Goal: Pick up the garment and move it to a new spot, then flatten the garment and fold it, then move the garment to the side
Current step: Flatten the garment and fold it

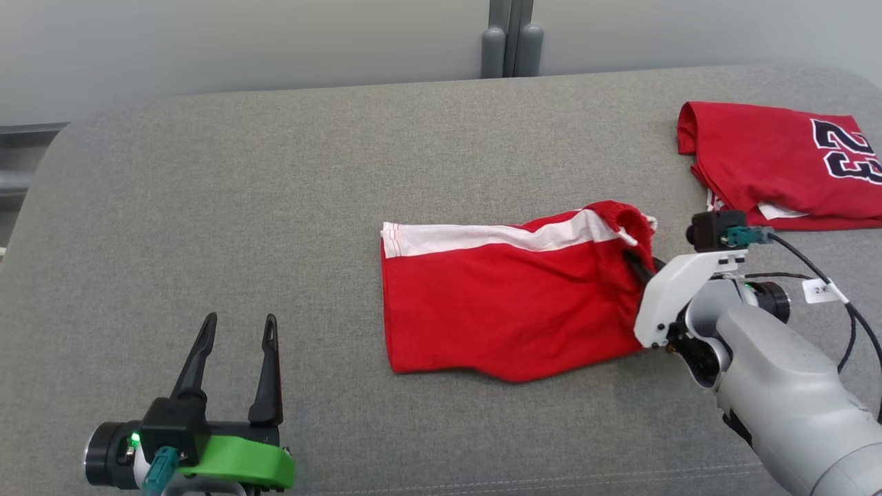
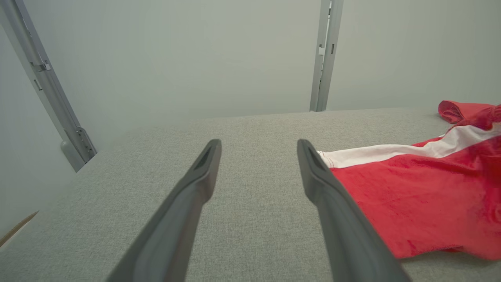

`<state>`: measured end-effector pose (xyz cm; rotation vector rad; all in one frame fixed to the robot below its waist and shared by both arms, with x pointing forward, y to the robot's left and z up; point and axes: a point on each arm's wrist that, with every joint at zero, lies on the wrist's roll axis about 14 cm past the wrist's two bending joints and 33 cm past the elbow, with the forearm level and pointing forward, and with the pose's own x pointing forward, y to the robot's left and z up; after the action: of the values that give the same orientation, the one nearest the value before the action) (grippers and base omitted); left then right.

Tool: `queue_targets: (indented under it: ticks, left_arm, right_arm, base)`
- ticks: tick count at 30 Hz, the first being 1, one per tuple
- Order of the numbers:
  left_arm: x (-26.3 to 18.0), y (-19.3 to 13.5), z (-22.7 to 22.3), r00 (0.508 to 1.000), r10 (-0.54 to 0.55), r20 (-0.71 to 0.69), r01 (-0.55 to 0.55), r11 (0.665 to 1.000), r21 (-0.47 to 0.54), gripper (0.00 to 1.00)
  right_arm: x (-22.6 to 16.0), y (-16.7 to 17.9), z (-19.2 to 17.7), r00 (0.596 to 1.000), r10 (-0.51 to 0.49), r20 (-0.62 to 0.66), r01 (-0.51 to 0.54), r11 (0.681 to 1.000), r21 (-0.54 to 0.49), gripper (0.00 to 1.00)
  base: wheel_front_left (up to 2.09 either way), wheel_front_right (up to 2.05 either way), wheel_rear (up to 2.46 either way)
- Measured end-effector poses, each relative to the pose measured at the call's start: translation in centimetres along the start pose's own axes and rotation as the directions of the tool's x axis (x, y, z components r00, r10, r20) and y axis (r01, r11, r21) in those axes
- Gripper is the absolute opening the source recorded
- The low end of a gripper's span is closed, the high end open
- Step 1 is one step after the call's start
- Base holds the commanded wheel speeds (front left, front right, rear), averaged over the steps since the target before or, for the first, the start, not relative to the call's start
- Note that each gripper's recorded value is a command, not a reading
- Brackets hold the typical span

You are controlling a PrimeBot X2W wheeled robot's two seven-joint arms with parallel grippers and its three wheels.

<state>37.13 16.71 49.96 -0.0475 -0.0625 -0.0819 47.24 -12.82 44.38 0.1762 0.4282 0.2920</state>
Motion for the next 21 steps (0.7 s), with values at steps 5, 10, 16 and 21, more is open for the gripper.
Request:
queue_targets:
  ticks: [5, 10, 16, 21]
  left_arm:
    - [-0.2, -0.3, 0.0, 1.000, -0.006, 0.000, 0.006, 1.000, -0.008, 1.00]
    - [-0.5, -0.2, -0.1, 1.000, 0.000, -0.003, -0.001, 1.000, -0.019, 1.00]
    - [-0.8, 0.0, -0.2, 1.000, 0.013, -0.007, -0.014, 1.000, -0.026, 1.00]
    - [-1.2, 0.4, 0.0, 1.000, 0.030, -0.004, -0.030, 0.999, -0.030, 1.00]
  right_arm:
    - [-0.2, 2.8, 0.1, 0.994, 0.103, -0.042, -0.101, 0.994, 0.040, 0.00]
    - [-0.2, 6.0, 0.6, 0.975, 0.213, -0.058, -0.201, 0.965, 0.167, 0.00]
    - [0.1, 8.9, 1.1, 0.951, 0.302, -0.061, -0.267, 0.908, 0.324, 0.00]
    - [0.6, 11.9, 0.7, 0.925, 0.372, -0.078, -0.307, 0.853, 0.423, 0.00]
  base:
    - [0.00, 0.00, 0.00]
    - [0.00, 0.00, 0.00]
    - [0.00, 0.00, 0.00]
    - [0.00, 0.00, 0.00]
